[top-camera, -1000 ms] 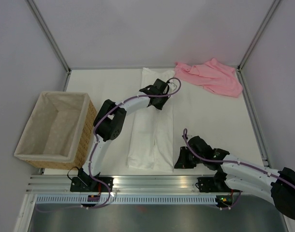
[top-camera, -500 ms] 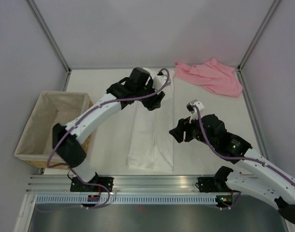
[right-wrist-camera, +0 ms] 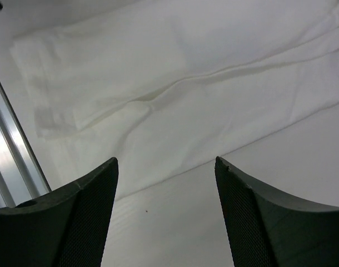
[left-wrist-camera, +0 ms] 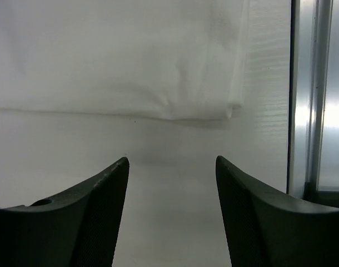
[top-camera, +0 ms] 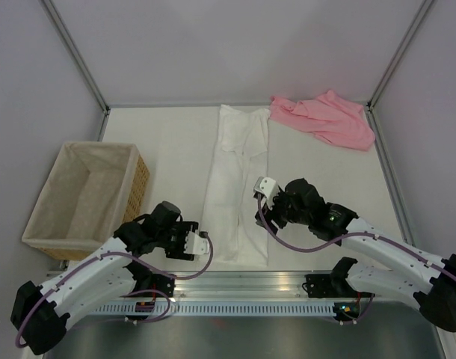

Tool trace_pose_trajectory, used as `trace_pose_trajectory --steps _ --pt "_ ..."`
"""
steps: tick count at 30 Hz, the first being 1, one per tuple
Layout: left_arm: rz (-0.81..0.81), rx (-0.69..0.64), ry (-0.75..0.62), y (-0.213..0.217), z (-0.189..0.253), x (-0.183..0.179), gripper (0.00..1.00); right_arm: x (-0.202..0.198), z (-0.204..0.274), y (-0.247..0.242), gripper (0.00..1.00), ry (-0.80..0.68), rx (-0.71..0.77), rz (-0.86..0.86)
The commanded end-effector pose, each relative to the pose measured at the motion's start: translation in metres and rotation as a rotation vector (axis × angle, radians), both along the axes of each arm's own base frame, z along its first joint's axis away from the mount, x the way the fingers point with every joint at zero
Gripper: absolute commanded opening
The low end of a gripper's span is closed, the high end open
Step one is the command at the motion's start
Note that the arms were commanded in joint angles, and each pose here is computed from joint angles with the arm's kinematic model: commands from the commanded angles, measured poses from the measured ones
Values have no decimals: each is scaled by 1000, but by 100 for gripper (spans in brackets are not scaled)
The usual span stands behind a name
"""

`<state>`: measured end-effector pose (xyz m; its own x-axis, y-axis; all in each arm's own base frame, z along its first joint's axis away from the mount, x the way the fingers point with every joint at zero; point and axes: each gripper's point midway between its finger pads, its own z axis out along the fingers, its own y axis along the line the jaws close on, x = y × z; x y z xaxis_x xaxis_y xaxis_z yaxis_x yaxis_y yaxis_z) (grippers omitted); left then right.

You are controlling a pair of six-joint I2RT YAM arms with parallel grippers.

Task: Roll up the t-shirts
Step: Roll the tshirt

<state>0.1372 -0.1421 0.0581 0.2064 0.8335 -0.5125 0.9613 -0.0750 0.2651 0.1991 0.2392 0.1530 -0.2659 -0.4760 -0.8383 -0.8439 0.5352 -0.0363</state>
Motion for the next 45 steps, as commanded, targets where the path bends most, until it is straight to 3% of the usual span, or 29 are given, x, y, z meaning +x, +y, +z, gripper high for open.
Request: trace_pose_trajectory --steps 1,3,7,11,14,24,32,40,42,45 --pt "-232 -187 -250 -42 22 21 69 -26 -16 4 76 -161 -99 380" --pt "-220 -146 -212 -36 7 18 68 -36 -28 -4 76 -112 -149 410" --pt "-246 -184 -156 -47 15 9 67 -78 -59 -19 73 -89 -289 695" --pt "-355 -144 -143 -50 -2 -6 65 -86 -91 -22 71 -269 -442 859" --pt "-439 -130 -145 -51 -13 -20 64 -107 -104 -17 70 -283 -447 961" --pt "-574 -41 -104 -39 -39 -42 63 -119 -123 -10 67 -271 -437 1009" --pt "-682 -13 -104 -32 -53 -54 61 -122 -143 -14 54 -231 -483 1049" --pt "-650 24 -38 -32 -63 -52 38 -130 -145 -20 46 -190 -490 1078" --pt "-645 23 -29 -32 -63 -53 30 -133 -146 -22 34 -177 -489 1086" --pt "-622 28 -9 -33 -62 -52 11 -135 -144 -20 21 -164 -466 1069"
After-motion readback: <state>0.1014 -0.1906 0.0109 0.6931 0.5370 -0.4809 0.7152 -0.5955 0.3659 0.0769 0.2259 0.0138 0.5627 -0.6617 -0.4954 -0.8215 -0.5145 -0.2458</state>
